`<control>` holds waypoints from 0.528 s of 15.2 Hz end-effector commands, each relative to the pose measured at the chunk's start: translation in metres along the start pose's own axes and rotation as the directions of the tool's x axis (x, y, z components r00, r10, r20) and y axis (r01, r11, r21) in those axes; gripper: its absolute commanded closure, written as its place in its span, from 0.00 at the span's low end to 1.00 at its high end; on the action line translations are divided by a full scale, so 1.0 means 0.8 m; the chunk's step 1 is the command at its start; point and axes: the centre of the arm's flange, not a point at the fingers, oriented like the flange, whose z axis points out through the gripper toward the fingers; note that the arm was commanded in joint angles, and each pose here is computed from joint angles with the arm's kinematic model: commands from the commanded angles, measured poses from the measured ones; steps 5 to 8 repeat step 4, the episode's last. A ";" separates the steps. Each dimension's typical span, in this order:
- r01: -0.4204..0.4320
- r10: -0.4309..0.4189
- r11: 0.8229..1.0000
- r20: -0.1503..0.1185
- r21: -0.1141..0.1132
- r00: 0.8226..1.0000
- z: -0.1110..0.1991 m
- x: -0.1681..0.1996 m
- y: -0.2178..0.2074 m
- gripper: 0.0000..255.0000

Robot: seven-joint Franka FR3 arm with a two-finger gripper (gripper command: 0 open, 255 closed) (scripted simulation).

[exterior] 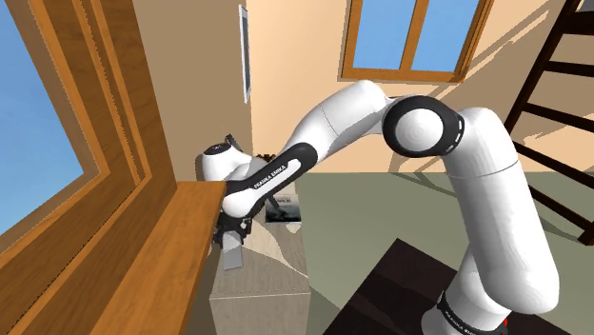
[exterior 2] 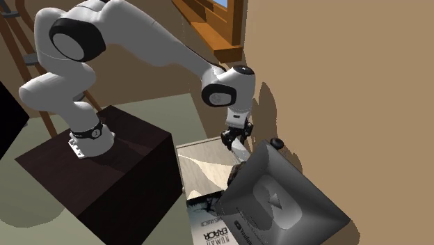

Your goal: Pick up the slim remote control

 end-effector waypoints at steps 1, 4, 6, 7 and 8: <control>0.001 -0.001 1.000 -0.004 0.007 1.000 -0.018 0.000 -0.003 1.00; 0.001 -0.001 1.000 -0.004 0.007 1.000 -0.025 0.001 -0.003 1.00; 0.001 -0.001 1.000 -0.004 0.007 1.000 -0.025 0.001 -0.003 1.00; 0.001 -0.001 1.000 -0.004 0.007 1.000 -0.025 0.001 -0.003 1.00; 0.001 -0.001 1.000 -0.004 0.007 1.000 -0.025 0.001 -0.003 1.00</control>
